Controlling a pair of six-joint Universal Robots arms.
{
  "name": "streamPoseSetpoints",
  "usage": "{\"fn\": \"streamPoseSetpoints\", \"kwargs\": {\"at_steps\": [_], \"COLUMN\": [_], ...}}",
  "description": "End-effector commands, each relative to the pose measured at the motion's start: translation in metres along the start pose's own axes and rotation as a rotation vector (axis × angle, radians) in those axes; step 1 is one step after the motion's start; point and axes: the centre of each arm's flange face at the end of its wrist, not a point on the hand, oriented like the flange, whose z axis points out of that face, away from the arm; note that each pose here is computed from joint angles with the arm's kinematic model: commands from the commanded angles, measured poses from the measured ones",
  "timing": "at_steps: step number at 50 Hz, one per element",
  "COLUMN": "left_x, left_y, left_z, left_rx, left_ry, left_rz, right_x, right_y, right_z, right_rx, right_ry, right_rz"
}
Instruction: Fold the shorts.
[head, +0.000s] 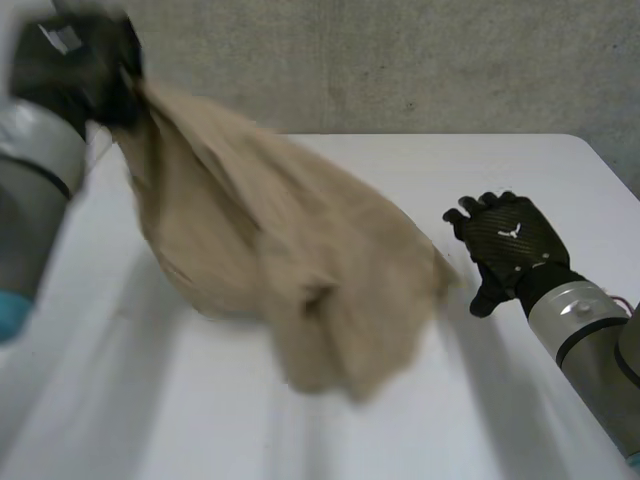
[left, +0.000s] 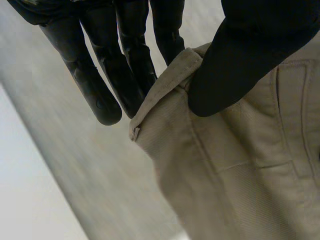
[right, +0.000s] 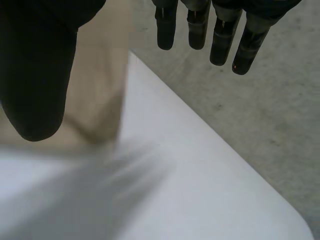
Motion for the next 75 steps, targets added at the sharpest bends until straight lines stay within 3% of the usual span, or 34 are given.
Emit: {"fn": "streamPoseSetpoints", "kwargs": {"at_steps": [1,2,4,6,8,12,13,18,20,25,31,37,47,50,54,64,75], "left_x": [0.012,0.033,0.042,0.093,0.12,0.181,0.199,0.228,0.24,0.246,0.22,0.167,0.086,0.062,0.024,-0.006,-0.013], "left_y": [-0.058,-0.065,-0.065,-0.055,-0.043,0.02,0.053,0.113,0.151,0.126,0.047,0.025,0.076,0.099,0.13,0.161,0.184], "left_z": [-0.002,-0.007,-0.01,-0.025,-0.035,-0.061,-0.075,-0.113,-0.147,-0.175,-0.149,-0.096,-0.054,-0.053,-0.062,-0.068,-0.074], "left_rx": [0.177,0.219,0.227,0.236,0.217,0.072,-0.008,-0.156,-0.265,-0.218,-0.032,0.002,-0.202,-0.308,-0.486,-0.615,-0.696], "left_ry": [0.029,0.084,0.107,0.246,0.323,0.491,0.549,0.677,0.77,0.833,0.731,0.531,0.308,0.244,0.142,0.047,0.054], "left_rz": [0.013,-0.014,-0.023,-0.053,-0.054,0.029,0.083,0.179,0.24,0.231,0.126,0.107,0.167,0.137,0.05,0.039,0.026], "right_x": [0.014,0.017,0.021,0.026,0.034,0.048,0.053,0.065,0.066,0.066,0.061,0.056,0.014,-0.007,-0.024,-0.05,-0.069], "right_y": [-0.005,-0.006,-0.007,-0.008,-0.008,-0.007,-0.007,-0.007,-0.007,-0.006,-0.005,-0.005,-0.034,-0.036,-0.029,-0.021,0.006], "right_z": [0.0,-0.001,-0.001,-0.001,0.0,0.002,0.003,0.004,0.005,0.005,0.004,0.003,-0.008,0.002,0.015,0.05,0.098], "right_rx": [0.006,0.01,0.014,0.017,0.017,0.014,0.012,0.012,0.013,0.012,0.005,-0.001,0.041,0.03,-0.022,-0.066,-0.09], "right_ry": [0.063,0.074,0.087,0.104,0.129,0.171,0.184,0.216,0.218,0.216,0.201,0.183,-0.026,-0.171,-0.249,-0.335,-0.349], "right_rz": [0.0,0.0,0.001,0.001,0.003,0.005,0.006,0.007,0.006,0.006,0.011,0.009,0.0,0.006,0.013,0.011,0.004]}}
